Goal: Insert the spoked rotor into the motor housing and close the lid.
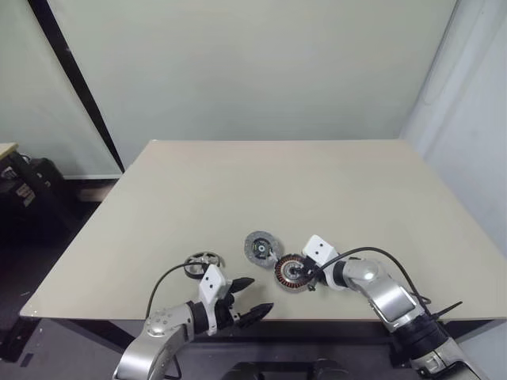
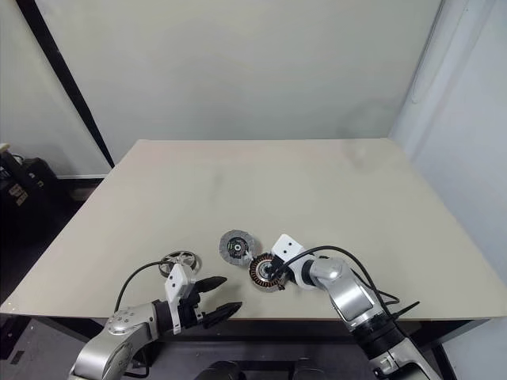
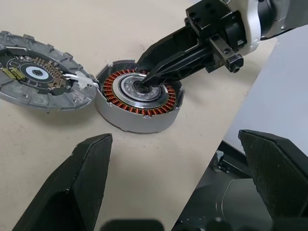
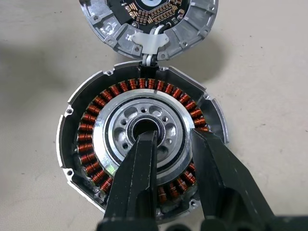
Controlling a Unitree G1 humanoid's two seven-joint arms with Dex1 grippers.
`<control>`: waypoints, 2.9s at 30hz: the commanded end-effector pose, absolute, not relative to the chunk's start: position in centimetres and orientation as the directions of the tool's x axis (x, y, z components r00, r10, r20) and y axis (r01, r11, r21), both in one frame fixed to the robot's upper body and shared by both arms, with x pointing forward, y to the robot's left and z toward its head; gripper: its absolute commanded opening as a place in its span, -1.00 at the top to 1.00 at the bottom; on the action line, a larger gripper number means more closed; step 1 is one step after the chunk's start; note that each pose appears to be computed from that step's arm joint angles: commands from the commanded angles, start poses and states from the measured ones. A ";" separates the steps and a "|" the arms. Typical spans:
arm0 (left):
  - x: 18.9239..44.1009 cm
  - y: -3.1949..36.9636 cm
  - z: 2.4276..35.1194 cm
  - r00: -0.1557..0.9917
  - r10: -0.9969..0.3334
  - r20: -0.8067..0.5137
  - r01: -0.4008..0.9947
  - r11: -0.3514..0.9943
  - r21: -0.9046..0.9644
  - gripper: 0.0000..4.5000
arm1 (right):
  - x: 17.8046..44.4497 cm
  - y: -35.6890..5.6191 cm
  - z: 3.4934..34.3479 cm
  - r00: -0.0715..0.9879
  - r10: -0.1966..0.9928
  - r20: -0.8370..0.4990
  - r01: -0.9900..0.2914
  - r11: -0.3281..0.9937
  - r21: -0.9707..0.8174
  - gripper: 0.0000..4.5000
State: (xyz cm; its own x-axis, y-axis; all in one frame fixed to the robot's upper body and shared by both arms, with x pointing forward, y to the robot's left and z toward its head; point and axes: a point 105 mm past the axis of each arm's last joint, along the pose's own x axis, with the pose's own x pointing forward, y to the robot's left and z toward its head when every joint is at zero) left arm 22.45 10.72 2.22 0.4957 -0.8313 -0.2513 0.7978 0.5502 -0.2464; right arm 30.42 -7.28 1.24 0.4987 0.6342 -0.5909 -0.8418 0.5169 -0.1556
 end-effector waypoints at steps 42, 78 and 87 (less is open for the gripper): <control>22.5 10.1 3.1 0.498 -0.839 -0.220 0.812 0.540 -0.219 -1.00 | 30.0 -4.6 2.1 0.471 0.682 -0.559 -0.868 0.472 -0.156 0.98; 22.8 20.5 0.2 0.915 -0.268 -0.302 -0.024 0.711 -0.703 -1.00 | 29.3 -8.8 6.4 0.567 0.738 -0.366 -0.812 0.575 -0.100 -0.99; 25.7 22.2 0.0 0.948 -0.123 -0.292 -0.161 0.605 -0.780 -1.00 | 27.6 -9.2 5.5 0.524 0.758 -0.388 -0.838 0.541 -0.075 -0.99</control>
